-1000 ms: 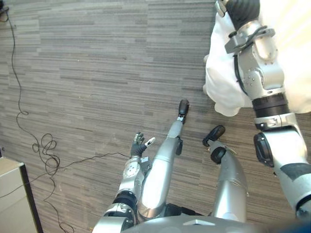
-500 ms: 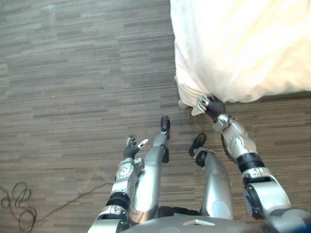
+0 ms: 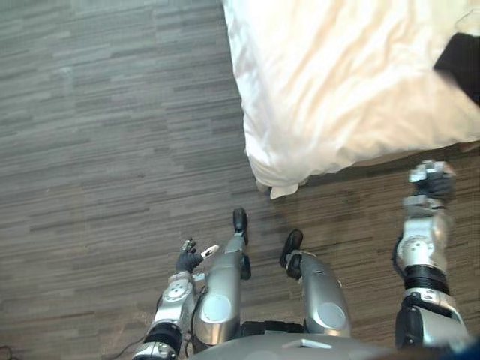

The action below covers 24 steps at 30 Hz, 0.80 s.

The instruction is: Tidy the bed and pick cloth on bed and put in laundry

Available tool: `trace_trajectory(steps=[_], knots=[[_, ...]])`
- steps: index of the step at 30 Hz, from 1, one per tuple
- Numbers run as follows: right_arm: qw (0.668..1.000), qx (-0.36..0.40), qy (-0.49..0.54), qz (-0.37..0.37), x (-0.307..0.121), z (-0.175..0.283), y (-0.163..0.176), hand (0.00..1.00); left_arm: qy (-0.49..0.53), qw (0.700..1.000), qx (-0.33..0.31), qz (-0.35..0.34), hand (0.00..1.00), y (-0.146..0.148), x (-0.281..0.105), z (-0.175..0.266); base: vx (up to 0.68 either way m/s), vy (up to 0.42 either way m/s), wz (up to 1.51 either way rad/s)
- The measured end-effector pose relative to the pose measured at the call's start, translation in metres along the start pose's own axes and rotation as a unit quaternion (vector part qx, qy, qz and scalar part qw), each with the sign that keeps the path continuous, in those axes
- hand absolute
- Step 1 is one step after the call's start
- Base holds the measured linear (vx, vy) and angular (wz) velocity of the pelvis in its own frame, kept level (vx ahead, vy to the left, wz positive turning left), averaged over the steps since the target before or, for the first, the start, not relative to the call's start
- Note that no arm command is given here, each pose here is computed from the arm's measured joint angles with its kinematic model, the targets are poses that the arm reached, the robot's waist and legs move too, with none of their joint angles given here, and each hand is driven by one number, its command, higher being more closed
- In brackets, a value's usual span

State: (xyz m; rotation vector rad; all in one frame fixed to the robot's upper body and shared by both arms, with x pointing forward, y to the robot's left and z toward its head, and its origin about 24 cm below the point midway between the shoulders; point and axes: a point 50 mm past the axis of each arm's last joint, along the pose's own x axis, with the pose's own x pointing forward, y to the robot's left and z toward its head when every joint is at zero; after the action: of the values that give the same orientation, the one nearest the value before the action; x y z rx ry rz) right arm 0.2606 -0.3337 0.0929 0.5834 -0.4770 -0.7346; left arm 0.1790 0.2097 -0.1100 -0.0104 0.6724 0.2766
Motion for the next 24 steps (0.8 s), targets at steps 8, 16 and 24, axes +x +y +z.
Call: trace_trajectory(steps=[8, 16, 24], knots=[[0.986, -0.008, -0.124, 0.108, 0.010, 0.055, 0.055, 1.00, 0.017, 1.000, 0.016, -0.008, 0.00, 0.004, -0.007, -0.009, 0.05, 0.010, -0.10], [0.900, 0.080, -0.051, 0.425, 0.031, 0.074, 0.215, 1.00, 0.013, 0.997, -0.007, -0.073, 0.00, -0.030, -0.004, -0.003, 0.02, 0.022, 0.13], [0.878, 0.160, -0.004, 0.451, 0.032, 0.078, 0.251, 1.00, -0.015, 0.992, -0.038, -0.119, 0.00, -0.063, 0.002, 0.018, 0.04, 0.006, 0.23]])
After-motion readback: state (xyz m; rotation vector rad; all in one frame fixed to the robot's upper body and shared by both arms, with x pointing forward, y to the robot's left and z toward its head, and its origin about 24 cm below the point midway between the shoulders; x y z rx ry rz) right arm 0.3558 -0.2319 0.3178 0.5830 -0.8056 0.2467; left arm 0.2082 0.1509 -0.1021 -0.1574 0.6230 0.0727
